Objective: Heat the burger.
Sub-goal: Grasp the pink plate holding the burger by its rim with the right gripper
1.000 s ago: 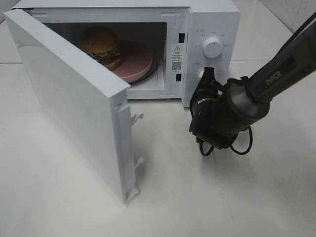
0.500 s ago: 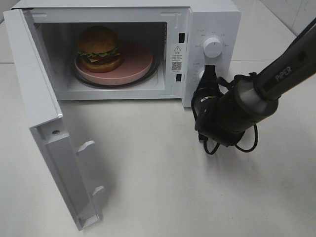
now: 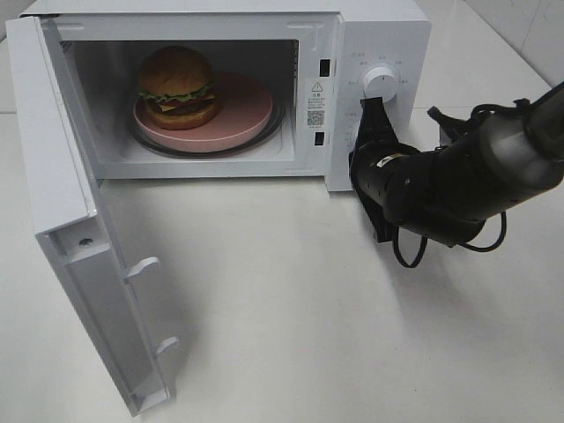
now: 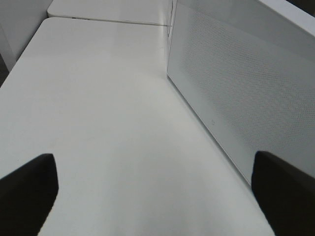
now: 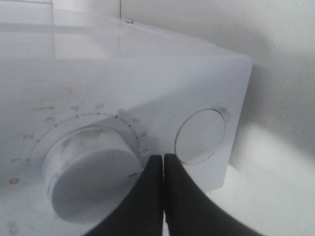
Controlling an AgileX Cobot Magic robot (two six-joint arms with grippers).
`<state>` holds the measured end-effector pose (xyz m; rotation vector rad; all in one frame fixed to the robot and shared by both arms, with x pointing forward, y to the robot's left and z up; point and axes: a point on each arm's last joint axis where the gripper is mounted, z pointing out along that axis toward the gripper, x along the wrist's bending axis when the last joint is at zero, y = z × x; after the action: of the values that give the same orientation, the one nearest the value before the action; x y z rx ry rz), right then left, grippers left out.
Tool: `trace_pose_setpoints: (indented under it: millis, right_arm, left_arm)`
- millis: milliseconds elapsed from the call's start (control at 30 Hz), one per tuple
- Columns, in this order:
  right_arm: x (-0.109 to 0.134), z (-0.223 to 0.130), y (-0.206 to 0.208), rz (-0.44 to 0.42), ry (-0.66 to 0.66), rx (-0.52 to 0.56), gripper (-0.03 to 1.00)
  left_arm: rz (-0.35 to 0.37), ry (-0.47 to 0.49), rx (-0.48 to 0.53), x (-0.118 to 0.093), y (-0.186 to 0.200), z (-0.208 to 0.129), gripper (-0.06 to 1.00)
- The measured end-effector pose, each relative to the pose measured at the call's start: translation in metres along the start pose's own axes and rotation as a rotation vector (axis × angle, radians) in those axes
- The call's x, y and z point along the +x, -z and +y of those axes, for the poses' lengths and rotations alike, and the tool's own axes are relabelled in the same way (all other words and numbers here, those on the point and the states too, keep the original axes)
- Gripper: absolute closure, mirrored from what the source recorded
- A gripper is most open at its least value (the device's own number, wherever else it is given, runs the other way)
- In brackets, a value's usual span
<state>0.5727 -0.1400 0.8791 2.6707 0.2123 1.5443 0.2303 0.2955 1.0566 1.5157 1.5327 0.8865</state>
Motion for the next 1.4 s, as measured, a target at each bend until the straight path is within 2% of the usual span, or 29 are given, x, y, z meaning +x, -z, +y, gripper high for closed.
trace_pose_setpoints:
  millis: [200, 267, 367, 433, 467, 533, 567, 600, 633, 700, 733, 767, 800, 833, 867, 900, 967, 1000, 1033, 1067, 1133, 1233, 1300, 1333, 1367, 1400]
  right_arm:
    - [0.003, -0.001, 0.013, -0.033, 0.114, 0.074, 0.95]
    - [0.005, -0.004, 0.024, -0.078, 0.214, 0.154, 0.95]
    - [0.006, -0.005, 0.027, -0.093, 0.244, 0.177, 0.95]
    - [0.01, -0.008, 0.037, -0.123, 0.381, 0.256, 0.95]
    - [0.01, -0.008, 0.037, -0.123, 0.381, 0.256, 0.95]
    - [0.012, -0.01, 0.044, -0.136, 0.499, 0.316, 0.95]
    - [0.012, -0.01, 0.044, -0.136, 0.499, 0.316, 0.95]
    - [0.012, -0.012, 0.048, -0.14, 0.6, 0.361, 0.95]
    - [0.012, -0.012, 0.048, -0.14, 0.6, 0.361, 0.95]
    - [0.012, -0.014, 0.055, -0.147, 0.748, 0.436, 0.94]
    - [0.012, -0.014, 0.055, -0.147, 0.748, 0.436, 0.94]
    - [0.011, -0.015, 0.06, -0.156, 0.846, 0.493, 0.94]
    - [0.011, -0.015, 0.06, -0.156, 0.846, 0.493, 0.94]
    - [0.009, -0.016, 0.062, -0.168, 0.903, 0.529, 0.93]
    - [0.009, -0.019, 0.066, -0.189, 1.016, 0.606, 0.93]
    - [0.009, -0.019, 0.066, -0.189, 1.016, 0.606, 0.93]
    - [0.01, -0.021, 0.071, -0.226, 1.164, 0.713, 0.93]
    - [0.01, -0.021, 0.071, -0.226, 1.164, 0.713, 0.93]
    - [0.014, -0.023, 0.073, -0.241, 1.257, 0.774, 0.92]
    - [0.014, -0.023, 0.073, -0.241, 1.257, 0.774, 0.92]
    - [0.019, -0.024, 0.077, -0.256, 1.396, 0.87, 0.92]
    - [0.023, -0.025, 0.079, -0.25, 1.469, 0.926, 0.91]
    - [0.03, -0.026, 0.084, -0.212, 1.627, 1.031, 0.91]
    - [0.03, -0.026, 0.084, -0.212, 1.627, 1.031, 0.91]
    - [0.031, -0.026, 0.085, -0.194, 1.688, 1.075, 0.91]
    - [0.034, -0.026, 0.089, -0.154, 1.798, 1.162, 0.91]
  left_arm:
    - [0.0, 0.0, 0.0, 0.0, 0.0, 0.0, -0.05]
    - [0.0, 0.0, 0.0, 0.0, 0.0, 0.0, -0.05]
    - [0.0, 0.0, 0.0, 0.0, 0.0, 0.0, -0.05]
    - [0.0, 0.0, 0.0, 0.0, 0.0, 0.0, -0.05]
    - [0.0, 0.0, 0.0, 0.0, 0.0, 0.0, -0.05]
    - [0.0, 0.0, 0.0, 0.0, 0.0, 0.0, -0.05]
    - [0.0, 0.0, 0.0, 0.0, 0.0, 0.0, -0.05]
    - [0.0, 0.0, 0.0, 0.0, 0.0, 0.0, -0.05]
    - [0.0, 0.0, 0.0, 0.0, 0.0, 0.0, -0.05]
    - [0.0, 0.0, 0.0, 0.0, 0.0, 0.0, -0.05]
    - [0.0, 0.0, 0.0, 0.0, 0.0, 0.0, -0.05]
    - [0.0, 0.0, 0.0, 0.0, 0.0, 0.0, -0.05]
    - [0.0, 0.0, 0.0, 0.0, 0.0, 0.0, -0.05]
    - [0.0, 0.0, 0.0, 0.0, 0.0, 0.0, -0.05]
    - [0.0, 0.0, 0.0, 0.0, 0.0, 0.0, -0.05]
    - [0.0, 0.0, 0.0, 0.0, 0.0, 0.0, -0.05]
    - [0.0, 0.0, 0.0, 0.0, 0.0, 0.0, -0.05]
    - [0.0, 0.0, 0.0, 0.0, 0.0, 0.0, -0.05]
    - [0.0, 0.0, 0.0, 0.0, 0.0, 0.0, -0.05]
    - [0.0, 0.0, 0.0, 0.0, 0.0, 0.0, -0.05]
    - [0.0, 0.0, 0.0, 0.0, 0.0, 0.0, -0.05]
    - [0.0, 0.0, 0.0, 0.0, 0.0, 0.0, -0.05]
    - [0.0, 0.0, 0.0, 0.0, 0.0, 0.0, -0.05]
    - [0.0, 0.0, 0.0, 0.0, 0.0, 0.0, -0.05]
    - [0.0, 0.0, 0.0, 0.0, 0.0, 0.0, -0.05]
    - [0.0, 0.0, 0.0, 0.0, 0.0, 0.0, -0.05]
